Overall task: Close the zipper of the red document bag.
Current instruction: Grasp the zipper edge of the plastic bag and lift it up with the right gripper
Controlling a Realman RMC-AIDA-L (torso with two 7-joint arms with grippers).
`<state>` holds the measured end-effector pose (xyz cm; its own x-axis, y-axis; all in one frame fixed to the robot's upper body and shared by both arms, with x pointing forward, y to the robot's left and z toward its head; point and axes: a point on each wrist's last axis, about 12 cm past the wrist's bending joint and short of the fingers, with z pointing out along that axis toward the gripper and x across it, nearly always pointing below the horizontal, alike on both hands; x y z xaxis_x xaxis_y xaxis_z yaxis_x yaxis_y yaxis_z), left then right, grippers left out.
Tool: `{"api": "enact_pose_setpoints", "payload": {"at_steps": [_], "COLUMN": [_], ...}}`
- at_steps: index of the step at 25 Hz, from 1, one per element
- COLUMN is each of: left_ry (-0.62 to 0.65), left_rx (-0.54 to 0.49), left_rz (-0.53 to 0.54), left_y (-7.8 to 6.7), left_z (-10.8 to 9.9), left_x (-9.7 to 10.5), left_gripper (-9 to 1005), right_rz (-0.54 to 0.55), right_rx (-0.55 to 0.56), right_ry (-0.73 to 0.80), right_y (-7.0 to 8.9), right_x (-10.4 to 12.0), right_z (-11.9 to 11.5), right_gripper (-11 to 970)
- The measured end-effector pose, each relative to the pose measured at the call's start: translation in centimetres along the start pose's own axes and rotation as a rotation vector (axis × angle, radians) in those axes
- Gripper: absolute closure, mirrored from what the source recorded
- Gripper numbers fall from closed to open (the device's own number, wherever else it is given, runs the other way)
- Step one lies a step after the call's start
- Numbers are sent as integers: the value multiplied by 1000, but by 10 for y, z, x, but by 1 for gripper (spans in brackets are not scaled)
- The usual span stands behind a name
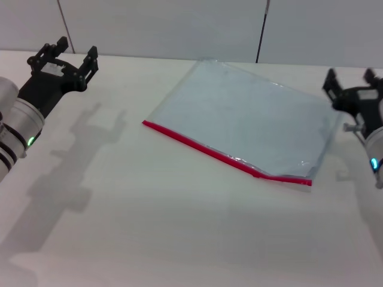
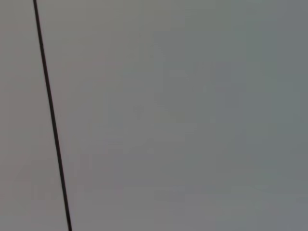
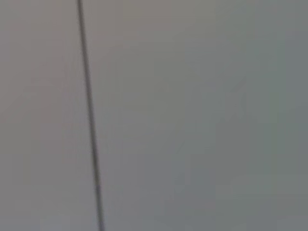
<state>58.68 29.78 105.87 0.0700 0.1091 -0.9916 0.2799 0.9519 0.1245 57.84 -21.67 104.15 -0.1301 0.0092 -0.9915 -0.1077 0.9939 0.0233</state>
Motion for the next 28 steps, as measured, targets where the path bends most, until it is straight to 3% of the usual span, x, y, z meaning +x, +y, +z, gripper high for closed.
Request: {"api": "enact_pose_setpoints", "payload": {"at_steps": [4,14,28], "left_ry": [7,18,25], "left_rx": [-6,-12,-17], "left_rz": [2,3,6], "left_y": [3,4,7], "left_z": [-3,-4,-7], "left_x": [1,3,5], "left_gripper": [358,362,366], "right_rz": [-19,-94,-364], "right_rx": [-86,-309,-516], "right_ry": [83,119,299], "right_y": [9,24,21], "right_x": [3,-22,-26], "right_z": [1,-7,-35], "right_gripper": [171,174,176]}}
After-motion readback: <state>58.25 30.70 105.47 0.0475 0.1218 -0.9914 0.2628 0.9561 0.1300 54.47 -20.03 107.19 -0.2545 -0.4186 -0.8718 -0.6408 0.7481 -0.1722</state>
